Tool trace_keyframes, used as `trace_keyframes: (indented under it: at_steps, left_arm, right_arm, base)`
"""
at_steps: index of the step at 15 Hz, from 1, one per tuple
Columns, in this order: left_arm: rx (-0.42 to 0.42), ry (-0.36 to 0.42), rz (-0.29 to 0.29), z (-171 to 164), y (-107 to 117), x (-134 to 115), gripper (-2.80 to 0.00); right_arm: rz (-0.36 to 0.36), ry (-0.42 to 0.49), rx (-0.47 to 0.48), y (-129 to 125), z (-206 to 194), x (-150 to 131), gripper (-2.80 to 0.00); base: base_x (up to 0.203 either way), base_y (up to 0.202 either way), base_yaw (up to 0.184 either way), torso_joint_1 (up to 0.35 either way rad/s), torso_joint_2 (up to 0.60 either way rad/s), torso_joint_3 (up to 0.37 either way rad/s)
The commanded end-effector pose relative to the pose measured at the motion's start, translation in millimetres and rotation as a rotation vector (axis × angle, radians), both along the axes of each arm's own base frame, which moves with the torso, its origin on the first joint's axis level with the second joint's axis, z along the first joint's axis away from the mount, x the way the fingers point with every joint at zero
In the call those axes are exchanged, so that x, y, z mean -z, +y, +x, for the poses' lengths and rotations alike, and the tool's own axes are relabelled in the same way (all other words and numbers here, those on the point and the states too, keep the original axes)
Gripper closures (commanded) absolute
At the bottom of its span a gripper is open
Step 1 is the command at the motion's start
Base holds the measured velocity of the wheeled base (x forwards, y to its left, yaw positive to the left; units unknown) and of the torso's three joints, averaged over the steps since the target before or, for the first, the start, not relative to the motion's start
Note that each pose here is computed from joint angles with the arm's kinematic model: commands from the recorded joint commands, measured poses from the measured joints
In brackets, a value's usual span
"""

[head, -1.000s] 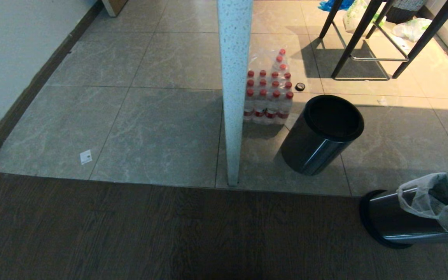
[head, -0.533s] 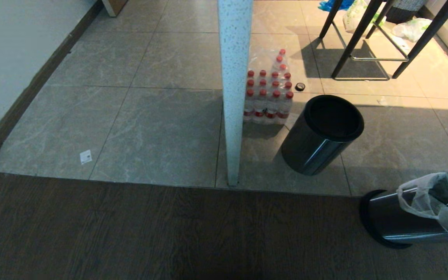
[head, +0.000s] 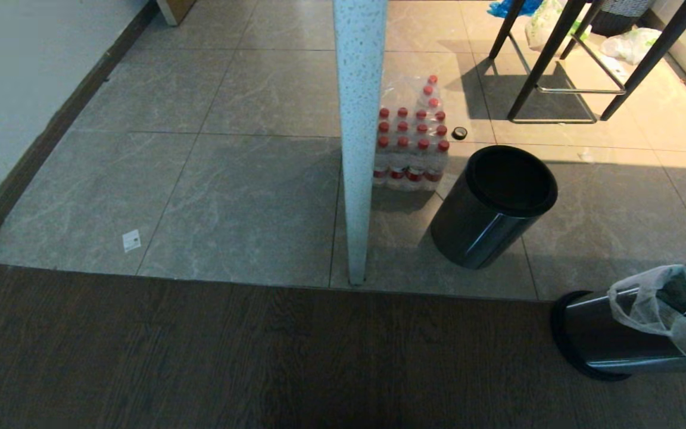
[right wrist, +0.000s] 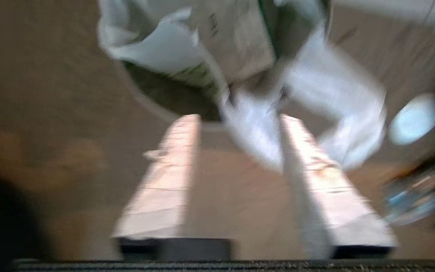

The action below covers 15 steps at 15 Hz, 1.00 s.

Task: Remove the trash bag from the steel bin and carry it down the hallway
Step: Pick up the trash bag

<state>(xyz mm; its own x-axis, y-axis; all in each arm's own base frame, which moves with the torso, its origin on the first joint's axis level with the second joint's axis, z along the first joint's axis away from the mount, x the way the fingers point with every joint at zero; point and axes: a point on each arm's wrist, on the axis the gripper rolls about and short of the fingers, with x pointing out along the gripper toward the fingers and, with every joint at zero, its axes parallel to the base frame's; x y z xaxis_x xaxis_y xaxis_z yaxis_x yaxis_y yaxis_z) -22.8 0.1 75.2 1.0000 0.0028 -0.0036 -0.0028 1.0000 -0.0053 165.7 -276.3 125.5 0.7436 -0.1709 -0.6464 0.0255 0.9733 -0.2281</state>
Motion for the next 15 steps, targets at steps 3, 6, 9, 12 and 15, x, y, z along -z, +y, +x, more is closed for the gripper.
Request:
trace_keyframes:
  at_steps: [3, 6, 9, 12, 15]
  left_arm:
    - [0.000, 0.000, -0.001, 0, 0, 0, 0.00]
    - [0.000, -0.001, -0.001, 0, 0, 0, 0.00]
    - [0.000, -0.001, -0.001, 0, 0, 0, 0.00]
    - [0.000, -0.001, -0.001, 0, 0, 0, 0.00]
    - [0.000, -0.001, -0.001, 0, 0, 0, 0.00]
  right_arm:
    - [0.148, -0.041, 0.186, 1, -32, -3, -2.80]
    - [0.247, -0.068, 0.319, -7, -46, 0, -2.80]
    - [0.300, -0.052, 0.361, -15, -51, 14, -2.80]
    - [0.366, -0.043, 0.391, -27, -47, 31, -2.80]
    - [0.405, -0.037, 0.391, -37, -42, 47, -2.80]
  base:
    - [0.000, 0.000, 0.000, 0.000, 0.00, 0.000]
    - [0.000, 0.000, 0.000, 0.000, 0.00, 0.000]
    - [0.000, 0.000, 0.000, 0.000, 0.00, 0.000]
    - [0.000, 0.000, 0.000, 0.000, 0.00, 0.000]
    - [0.000, 0.000, 0.000, 0.000, 0.00, 0.000]
